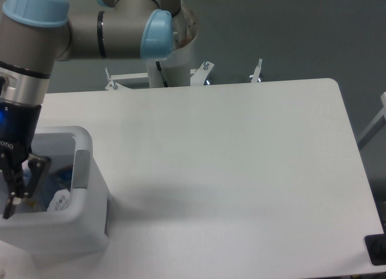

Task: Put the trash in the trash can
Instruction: 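Lower the bottle into the white trash bin, then open the gripper, release the bottle, and withdraw from the bin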

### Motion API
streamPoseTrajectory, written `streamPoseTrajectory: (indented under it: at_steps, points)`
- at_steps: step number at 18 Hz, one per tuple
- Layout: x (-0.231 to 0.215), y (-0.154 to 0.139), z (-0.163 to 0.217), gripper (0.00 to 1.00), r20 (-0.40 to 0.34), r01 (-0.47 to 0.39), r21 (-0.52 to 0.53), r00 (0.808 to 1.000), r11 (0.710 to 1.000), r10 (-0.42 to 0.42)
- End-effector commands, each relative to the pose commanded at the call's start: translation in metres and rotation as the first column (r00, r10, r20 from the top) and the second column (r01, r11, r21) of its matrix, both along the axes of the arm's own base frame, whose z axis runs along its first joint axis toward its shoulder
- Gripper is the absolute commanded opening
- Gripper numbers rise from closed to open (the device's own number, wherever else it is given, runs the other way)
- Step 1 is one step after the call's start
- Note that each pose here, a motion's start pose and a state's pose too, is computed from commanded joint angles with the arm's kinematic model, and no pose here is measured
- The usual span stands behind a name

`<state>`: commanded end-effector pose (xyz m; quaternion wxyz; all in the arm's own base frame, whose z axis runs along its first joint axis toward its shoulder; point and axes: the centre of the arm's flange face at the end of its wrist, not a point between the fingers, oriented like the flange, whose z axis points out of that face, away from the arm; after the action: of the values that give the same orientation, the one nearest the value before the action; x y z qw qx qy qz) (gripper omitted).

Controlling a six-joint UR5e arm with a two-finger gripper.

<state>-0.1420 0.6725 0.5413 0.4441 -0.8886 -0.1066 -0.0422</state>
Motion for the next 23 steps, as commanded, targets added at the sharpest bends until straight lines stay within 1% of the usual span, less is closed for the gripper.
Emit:
streamPoseTrajectory:
  at_steps: [2, 4, 6, 7, 8, 9, 11, 12, 13, 14, 16, 18, 20, 23]
  points:
    - [-0.039, -0.016, 0.009, 1.0, -0.045, -0.102, -0.006, 0.994, 0.995, 0.102]
    - [-0.074, -0.033, 0.008, 1.0, -0.091, -0.208, -0.03, 0.975, 0.978, 0.205]
    - [-0.097, -0.045, -0.007, 1.0, -0.145, -0.282, -0.072, 0.952, 0.957, 0.27]
    - [-0.106, -0.055, 0.002, 1.0, -0.2, -0.312, -0.074, 0.935, 0.947, 0.292]
    - [-0.117, -0.065, 0.006, 1.0, -0.262, -0.346, -0.087, 0.913, 0.934, 0.313]
    - [-0.132, -0.076, -0.002, 1.0, -0.309, -0.374, -0.115, 0.894, 0.92, 0.324]
    - [-0.149, -0.091, -0.009, 1.0, -0.375, -0.387, -0.152, 0.874, 0.909, 0.31]
    - [-0.163, -0.105, -0.013, 1.0, -0.402, -0.404, -0.176, 0.862, 0.898, 0.309]
    - [-0.178, -0.121, -0.018, 1.0, -0.427, -0.413, -0.2, 0.853, 0.888, 0.3]
    - [-0.19, -0.138, -0.023, 1.0, -0.458, -0.405, -0.237, 0.848, 0.883, 0.266]
    - [-0.212, -0.177, -0.027, 1.0, -0.527, -0.365, -0.328, 0.836, 0.871, 0.152]
    - [-0.221, -0.21, -0.028, 1.0, -0.559, -0.321, -0.415, 0.828, 0.851, 0.04]
    - [-0.235, -0.241, -0.031, 1.0, -0.557, -0.285, -0.5, 0.829, 0.818, -0.052]
    - [-0.248, -0.271, -0.034, 1.0, -0.521, -0.206, -0.602, 0.833, 0.772, -0.184]
